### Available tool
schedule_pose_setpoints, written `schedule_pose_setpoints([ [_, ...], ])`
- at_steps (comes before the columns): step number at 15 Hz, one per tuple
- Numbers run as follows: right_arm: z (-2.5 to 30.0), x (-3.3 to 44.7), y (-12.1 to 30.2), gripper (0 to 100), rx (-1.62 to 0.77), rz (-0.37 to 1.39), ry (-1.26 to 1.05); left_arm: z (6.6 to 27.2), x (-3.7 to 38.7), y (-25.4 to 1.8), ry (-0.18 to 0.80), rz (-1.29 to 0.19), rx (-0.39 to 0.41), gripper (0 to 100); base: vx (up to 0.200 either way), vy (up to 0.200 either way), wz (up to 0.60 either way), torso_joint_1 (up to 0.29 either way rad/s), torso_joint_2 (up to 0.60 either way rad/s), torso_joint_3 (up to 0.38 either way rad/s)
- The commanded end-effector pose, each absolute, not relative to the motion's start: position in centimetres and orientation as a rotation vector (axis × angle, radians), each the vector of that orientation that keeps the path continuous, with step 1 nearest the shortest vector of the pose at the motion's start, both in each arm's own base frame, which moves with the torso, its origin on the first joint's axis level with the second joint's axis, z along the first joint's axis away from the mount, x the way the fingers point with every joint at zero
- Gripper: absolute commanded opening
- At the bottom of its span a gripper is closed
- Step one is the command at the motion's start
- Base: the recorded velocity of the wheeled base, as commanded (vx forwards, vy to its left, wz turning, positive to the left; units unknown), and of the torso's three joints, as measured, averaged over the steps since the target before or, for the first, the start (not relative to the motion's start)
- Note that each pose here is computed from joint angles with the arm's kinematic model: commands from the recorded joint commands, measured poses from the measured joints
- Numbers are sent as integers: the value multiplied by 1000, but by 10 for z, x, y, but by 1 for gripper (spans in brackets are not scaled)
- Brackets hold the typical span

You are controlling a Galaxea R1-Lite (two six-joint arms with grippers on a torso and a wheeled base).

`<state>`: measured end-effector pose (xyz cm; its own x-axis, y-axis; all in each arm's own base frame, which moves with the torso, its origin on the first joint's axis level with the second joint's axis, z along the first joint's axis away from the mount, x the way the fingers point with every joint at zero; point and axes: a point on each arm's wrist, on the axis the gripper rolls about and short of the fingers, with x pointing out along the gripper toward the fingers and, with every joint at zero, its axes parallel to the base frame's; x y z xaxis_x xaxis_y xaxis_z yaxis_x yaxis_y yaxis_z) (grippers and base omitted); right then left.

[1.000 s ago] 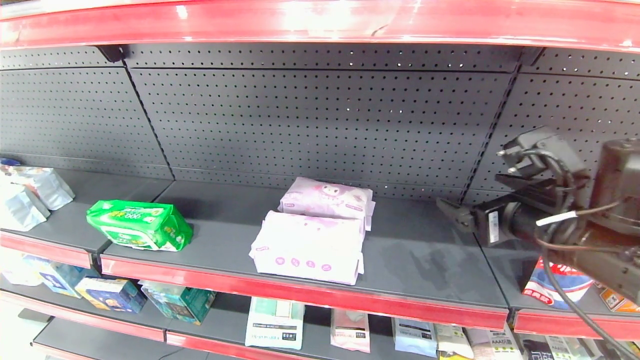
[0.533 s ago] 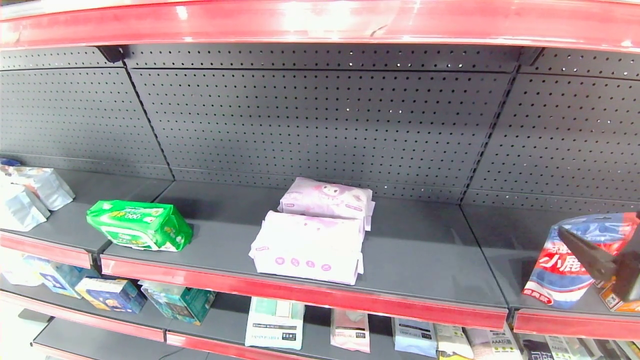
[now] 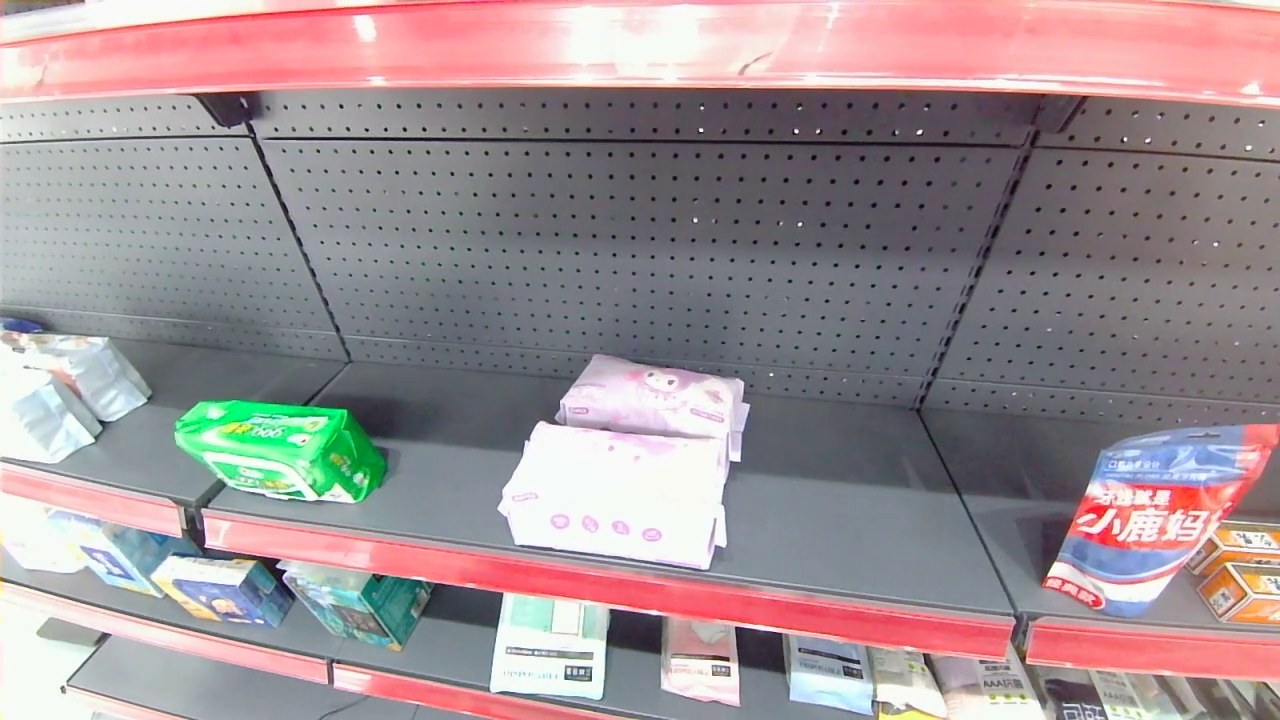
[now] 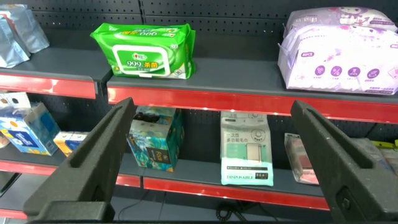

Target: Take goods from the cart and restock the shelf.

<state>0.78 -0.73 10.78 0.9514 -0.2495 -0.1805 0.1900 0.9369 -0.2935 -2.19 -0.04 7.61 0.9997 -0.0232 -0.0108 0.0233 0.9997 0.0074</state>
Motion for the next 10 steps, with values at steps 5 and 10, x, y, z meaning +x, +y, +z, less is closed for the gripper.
schedule_pose_setpoints([
  [5,88,-21,-5,100,-232,-133,67,76,-22,0,6,-21,8,100,0,0,0,0,0,0],
  [10,84,-25,0,100,-87,10,-22,76,-23,0,-2,-21,8,100,0,0,0,0,0,0],
])
